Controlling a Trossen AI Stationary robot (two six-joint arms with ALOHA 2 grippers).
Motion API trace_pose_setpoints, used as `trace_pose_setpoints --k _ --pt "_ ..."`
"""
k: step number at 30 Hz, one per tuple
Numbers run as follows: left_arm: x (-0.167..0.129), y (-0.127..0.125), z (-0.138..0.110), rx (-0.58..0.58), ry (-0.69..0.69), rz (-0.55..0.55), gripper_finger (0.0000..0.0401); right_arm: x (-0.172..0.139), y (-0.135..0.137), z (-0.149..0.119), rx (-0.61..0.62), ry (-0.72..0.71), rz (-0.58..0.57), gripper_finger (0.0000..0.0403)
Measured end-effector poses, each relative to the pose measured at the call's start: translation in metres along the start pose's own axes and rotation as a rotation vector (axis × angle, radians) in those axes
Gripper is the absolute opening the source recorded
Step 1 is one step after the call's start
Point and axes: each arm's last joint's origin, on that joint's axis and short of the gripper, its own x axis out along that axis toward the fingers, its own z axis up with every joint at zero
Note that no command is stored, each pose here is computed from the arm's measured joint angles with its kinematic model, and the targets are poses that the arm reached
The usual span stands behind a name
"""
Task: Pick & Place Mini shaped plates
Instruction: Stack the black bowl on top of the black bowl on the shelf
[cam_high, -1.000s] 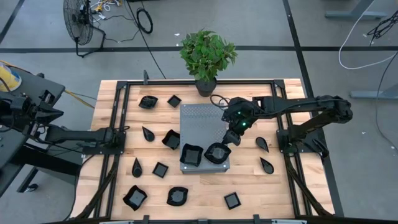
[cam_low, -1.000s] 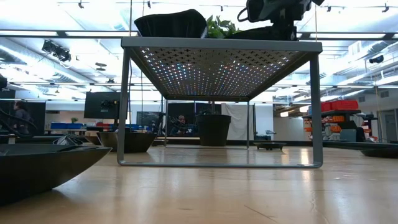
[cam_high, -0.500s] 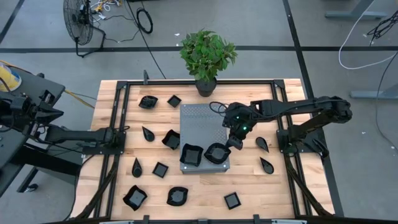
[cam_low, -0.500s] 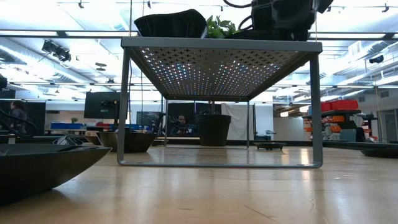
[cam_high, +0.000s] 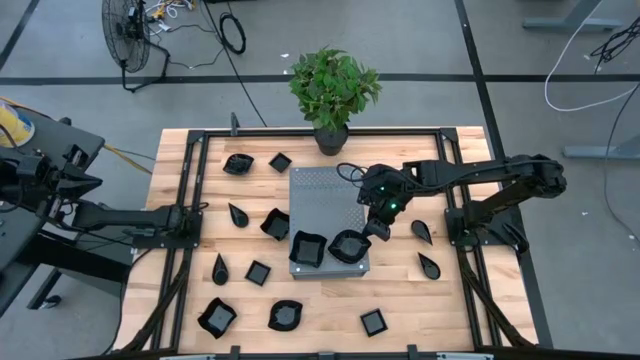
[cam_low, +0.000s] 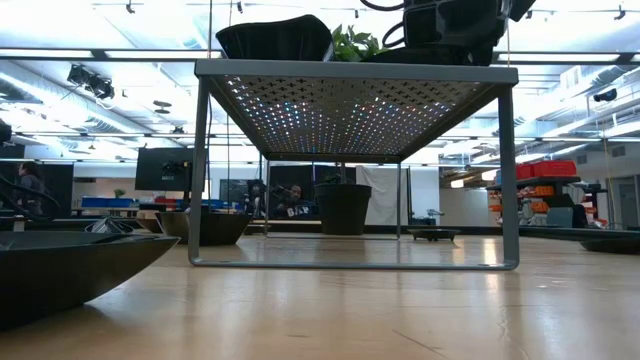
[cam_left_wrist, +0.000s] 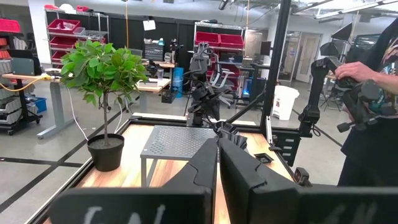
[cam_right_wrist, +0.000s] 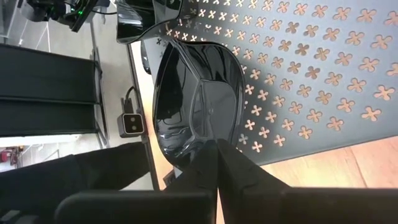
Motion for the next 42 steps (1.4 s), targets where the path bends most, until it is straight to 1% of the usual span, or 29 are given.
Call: trace_pose_setpoints --k 4,10,12,20,24,32,37,42 --pt "-0.0002 0.0000 0.0000 0.000 -0.001 0.000 0.0023 0.0000 0.0001 -0.0001 -0.003 0.002 0.003 0.0002" --pt "-0.0001 0.0000 0.0000 0.001 0.000 0.000 0.0023 -0.0001 0.0038 0.0020 -0.030 0.012 0.084 0.0001" --pt "0.0000 0.0001 0.0000 0.000 0.000 0.000 0.0023 -0.0001 0.0042 0.0019 -0.031 0.017 0.093 0.0001" --pt "-0.0002 0.0000 0.0000 0.000 -0.001 0.000 0.0023 0.0018 0.0032 0.0023 -0.029 0.021 0.086 0.0000" --pt "-0.0001 0.0000 0.0000 0.000 -0.001 0.000 0.0023 0.0018 0.0014 0.0025 -0.025 0.000 0.042 0.0000" --pt "-0.0001 0.0001 -0.0001 0.000 0.000 0.000 0.0023 0.0019 0.0002 0.0025 -0.022 -0.014 0.007 0.0000" --pt "-0.0001 0.0001 0.0000 0.000 0.000 0.000 0.0023 0.0029 0.0017 0.0012 -0.049 -0.005 0.012 0.0000" --pt "-0.0001 0.0001 0.0000 0.001 0.000 0.000 0.0023 0.0030 0.0032 0.0003 -0.068 0.017 0.050 0.0000"
